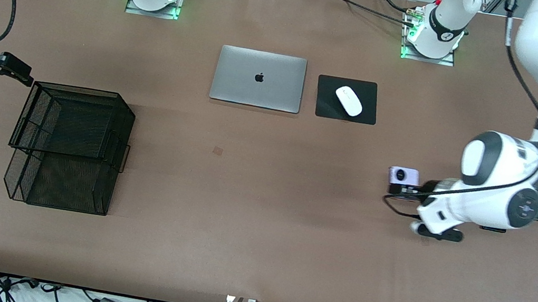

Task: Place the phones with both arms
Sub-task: 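Carry the white phone mid-table while the right gripper moves over the basket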

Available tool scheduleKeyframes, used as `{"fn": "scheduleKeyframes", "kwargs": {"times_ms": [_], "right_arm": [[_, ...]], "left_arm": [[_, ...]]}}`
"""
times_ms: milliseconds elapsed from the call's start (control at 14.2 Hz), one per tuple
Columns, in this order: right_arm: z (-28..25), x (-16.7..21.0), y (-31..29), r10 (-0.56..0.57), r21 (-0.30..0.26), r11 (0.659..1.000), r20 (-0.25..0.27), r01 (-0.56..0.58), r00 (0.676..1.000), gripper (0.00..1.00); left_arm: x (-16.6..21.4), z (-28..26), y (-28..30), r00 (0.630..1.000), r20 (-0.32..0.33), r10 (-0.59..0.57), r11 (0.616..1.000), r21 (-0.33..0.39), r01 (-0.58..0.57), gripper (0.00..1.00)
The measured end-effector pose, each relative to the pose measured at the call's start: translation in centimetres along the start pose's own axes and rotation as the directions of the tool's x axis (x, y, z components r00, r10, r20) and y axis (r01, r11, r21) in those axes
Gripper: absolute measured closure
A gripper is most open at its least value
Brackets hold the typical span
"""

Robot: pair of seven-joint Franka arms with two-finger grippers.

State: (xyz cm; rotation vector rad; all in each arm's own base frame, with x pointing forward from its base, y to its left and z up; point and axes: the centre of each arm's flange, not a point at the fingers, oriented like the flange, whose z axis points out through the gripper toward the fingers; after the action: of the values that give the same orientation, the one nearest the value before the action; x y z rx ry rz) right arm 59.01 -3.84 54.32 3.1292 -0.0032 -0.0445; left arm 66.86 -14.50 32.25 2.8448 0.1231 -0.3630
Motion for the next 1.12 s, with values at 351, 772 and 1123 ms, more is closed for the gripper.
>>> {"fn": "scheduleKeyframes", "kwargs": {"times_ms": [351, 772, 1123], "right_arm": [[0.3, 0.1, 0.0, 0.0, 0.0, 1.0, 0.005, 0.0, 1.0, 0.0], [0.7, 0.3, 0.0, 0.0, 0.0, 1.0, 0.012, 0.0, 1.0, 0.0], [2.2, 0.9, -0.3, -0.005, -0.001, 1.0, 0.029, 0.005, 1.0, 0.0]], "left_arm": [[-0.5, 3.4, 13.8, 0.971, 0.013, -0.239, 0.968, -0.08, 0.239, 0.16], [0.5, 7.7, 20.8, 0.899, 0.072, -0.432, 0.838, -0.337, 0.429, 0.16], [-2.0, 9.2, 29.7, 0.834, -0.03, -0.552, 0.767, -0.411, 0.492, 0.16]]}}
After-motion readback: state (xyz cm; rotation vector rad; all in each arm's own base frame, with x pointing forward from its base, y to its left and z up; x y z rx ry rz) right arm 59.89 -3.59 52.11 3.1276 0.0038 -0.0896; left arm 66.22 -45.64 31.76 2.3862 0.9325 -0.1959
